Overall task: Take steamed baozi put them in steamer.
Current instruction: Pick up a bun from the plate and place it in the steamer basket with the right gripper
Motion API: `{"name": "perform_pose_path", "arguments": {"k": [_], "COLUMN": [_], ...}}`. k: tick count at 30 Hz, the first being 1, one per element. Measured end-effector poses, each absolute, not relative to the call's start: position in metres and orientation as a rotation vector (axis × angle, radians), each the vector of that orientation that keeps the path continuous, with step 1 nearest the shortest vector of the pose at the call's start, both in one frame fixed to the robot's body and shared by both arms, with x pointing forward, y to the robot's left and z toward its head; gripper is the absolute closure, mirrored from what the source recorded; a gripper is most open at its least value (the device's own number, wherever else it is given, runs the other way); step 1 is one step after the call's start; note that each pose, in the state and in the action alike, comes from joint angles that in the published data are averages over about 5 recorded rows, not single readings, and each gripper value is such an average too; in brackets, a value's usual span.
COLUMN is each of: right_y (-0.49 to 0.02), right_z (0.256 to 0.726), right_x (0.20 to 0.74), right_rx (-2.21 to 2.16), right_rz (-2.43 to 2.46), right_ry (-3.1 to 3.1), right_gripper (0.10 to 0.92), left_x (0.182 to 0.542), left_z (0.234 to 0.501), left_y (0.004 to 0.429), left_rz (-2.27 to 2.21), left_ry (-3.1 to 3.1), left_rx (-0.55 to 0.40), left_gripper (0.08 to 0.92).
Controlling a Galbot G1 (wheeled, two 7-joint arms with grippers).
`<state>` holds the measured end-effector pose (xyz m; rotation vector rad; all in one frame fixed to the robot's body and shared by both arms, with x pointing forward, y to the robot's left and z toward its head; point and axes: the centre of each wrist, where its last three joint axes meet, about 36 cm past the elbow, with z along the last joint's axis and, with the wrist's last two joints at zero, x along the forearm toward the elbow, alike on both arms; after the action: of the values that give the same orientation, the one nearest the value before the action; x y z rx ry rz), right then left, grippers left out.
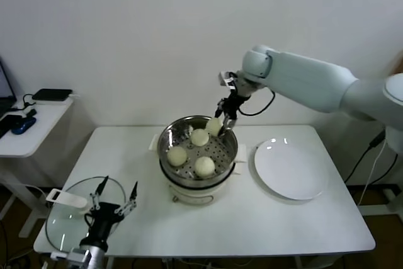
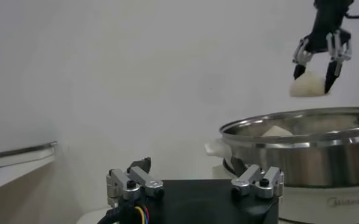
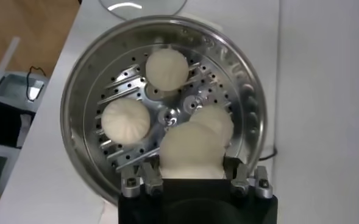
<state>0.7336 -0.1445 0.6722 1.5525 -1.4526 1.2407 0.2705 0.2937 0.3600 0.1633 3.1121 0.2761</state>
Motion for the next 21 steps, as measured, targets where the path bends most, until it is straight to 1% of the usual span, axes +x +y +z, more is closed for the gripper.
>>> {"name": "perform_pose_path", "arguments": {"k": [6, 21], "right_y": [-0.132, -0.134], "right_z": [0.651, 0.615], "right_x": [0.734, 0.736], "right_rx": [1.552, 1.521], "right_rz": [1.232, 1.24], "right_ry": [-1.418, -1.359], "right_gripper": [0.344, 0.344], "left_x": [0.271, 0.272], "left_z": [0.36, 0.36], "left_y": [0.296, 0.296], "left_rz": [0.278, 0.278], "left_ry": [3.113, 3.116], "left_rx": [0.163, 0.164], "left_gripper": [0.177, 0.177]}}
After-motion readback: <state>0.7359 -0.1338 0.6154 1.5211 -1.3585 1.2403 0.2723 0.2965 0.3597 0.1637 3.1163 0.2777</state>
